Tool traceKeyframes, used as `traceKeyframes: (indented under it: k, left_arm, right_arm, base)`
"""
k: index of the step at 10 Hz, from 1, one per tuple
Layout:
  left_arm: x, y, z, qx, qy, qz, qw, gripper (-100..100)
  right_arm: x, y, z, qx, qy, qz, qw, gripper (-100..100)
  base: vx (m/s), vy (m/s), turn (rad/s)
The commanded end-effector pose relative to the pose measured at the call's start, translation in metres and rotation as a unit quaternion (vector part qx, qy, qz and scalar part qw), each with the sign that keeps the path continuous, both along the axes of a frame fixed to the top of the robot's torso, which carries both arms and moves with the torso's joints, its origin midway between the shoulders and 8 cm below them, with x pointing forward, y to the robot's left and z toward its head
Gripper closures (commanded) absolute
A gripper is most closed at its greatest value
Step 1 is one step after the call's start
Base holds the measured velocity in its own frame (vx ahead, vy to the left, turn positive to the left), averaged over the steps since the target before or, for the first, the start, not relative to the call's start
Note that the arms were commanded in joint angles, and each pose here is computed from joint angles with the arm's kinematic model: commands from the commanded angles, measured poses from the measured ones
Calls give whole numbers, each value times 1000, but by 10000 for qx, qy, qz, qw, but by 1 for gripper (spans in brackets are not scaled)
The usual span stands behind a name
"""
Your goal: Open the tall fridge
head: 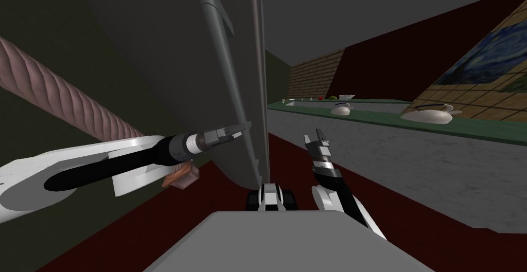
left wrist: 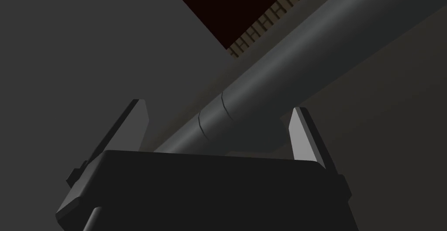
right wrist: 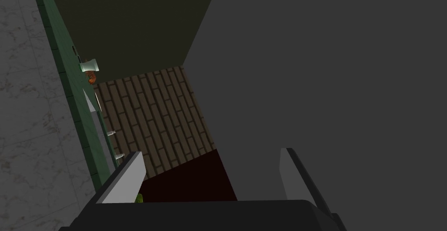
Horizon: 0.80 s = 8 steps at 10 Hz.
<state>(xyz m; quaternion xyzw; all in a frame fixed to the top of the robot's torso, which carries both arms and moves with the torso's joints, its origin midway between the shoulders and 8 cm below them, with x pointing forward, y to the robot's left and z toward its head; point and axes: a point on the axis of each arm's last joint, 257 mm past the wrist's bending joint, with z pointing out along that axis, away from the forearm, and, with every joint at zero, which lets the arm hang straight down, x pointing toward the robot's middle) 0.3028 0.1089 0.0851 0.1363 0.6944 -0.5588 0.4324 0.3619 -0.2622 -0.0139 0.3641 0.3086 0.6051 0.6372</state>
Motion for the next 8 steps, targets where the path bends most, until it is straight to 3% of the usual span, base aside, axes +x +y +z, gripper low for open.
traceKeyframes:
  k: [1,8]
  left_arm:
    - [4,-4,17,-12,-102,8,9999,-100]
    - [8,-14,36,13,-120,-13,9999,-100]
  right_arm:
    - [0,0,0,0,0,0,10000,0]
    - [0,0,0,0,0,0,10000,0]
  base:
    - [1,5,-13]
    - [-8,2,2]
